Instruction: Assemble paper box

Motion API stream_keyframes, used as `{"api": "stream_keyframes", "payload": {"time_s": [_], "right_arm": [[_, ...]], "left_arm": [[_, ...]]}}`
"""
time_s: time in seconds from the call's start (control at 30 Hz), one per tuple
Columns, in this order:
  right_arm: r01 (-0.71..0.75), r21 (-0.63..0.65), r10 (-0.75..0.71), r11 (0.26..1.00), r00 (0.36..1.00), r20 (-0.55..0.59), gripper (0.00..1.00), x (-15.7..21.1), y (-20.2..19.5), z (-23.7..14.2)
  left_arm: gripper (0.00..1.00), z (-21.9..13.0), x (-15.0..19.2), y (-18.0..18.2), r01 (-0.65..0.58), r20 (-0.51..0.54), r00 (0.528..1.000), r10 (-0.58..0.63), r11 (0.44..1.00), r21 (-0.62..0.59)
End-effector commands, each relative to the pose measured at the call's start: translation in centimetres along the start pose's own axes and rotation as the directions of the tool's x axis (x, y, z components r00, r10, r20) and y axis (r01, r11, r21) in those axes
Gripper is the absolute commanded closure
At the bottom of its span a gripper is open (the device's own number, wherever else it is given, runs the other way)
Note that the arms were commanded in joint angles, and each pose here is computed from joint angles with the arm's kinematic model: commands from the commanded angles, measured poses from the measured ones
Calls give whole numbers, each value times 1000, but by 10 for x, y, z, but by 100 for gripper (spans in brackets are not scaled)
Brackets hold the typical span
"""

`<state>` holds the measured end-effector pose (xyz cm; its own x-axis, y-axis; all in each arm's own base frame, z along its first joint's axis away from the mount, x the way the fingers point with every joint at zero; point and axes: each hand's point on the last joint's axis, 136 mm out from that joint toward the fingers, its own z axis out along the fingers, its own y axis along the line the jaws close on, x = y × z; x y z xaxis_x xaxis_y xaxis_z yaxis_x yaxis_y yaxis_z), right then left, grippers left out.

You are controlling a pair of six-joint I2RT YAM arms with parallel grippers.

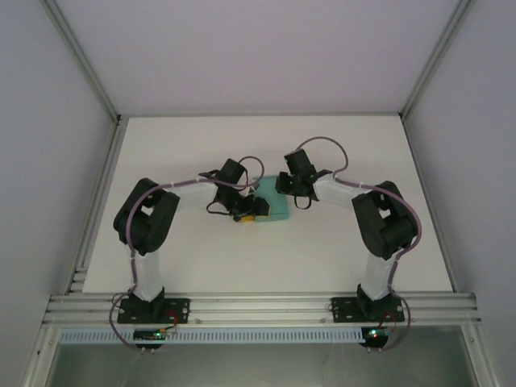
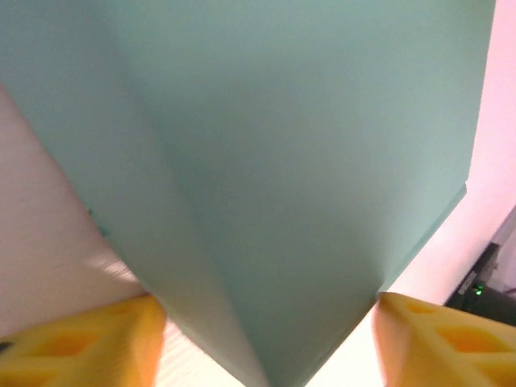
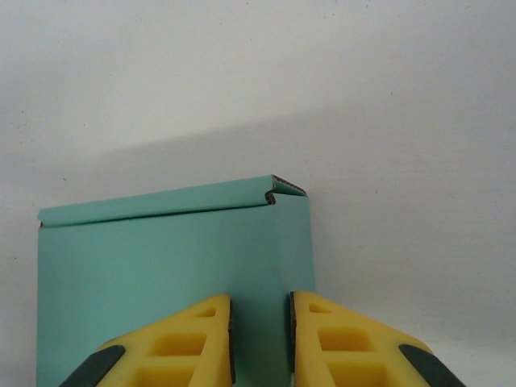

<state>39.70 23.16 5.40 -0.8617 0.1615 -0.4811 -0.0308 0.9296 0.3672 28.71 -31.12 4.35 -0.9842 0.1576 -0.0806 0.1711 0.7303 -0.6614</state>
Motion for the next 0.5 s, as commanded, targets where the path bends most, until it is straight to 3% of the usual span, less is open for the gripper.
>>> {"api": "stream_keyframes", "payload": {"time_s": [0.0,0.1,0.23,0.47], "right_arm": [[38,264,63,964,930,-362,79,113,-74,5],[39,267,61,963,932,-358,79,112,-74,5],[39,262,59,964,933,-355,79,111,-72,5],[44,267,55,963,934,-354,79,110,-72,6]], "left_arm": [[24,-28,-17,2,-38,115,992,46,997,-64],[12,-44,-19,-8,-58,143,988,65,997,-56],[6,-58,-28,1,-40,179,982,56,995,-94],[16,-55,-82,13,10,250,968,8,997,-73]]}}
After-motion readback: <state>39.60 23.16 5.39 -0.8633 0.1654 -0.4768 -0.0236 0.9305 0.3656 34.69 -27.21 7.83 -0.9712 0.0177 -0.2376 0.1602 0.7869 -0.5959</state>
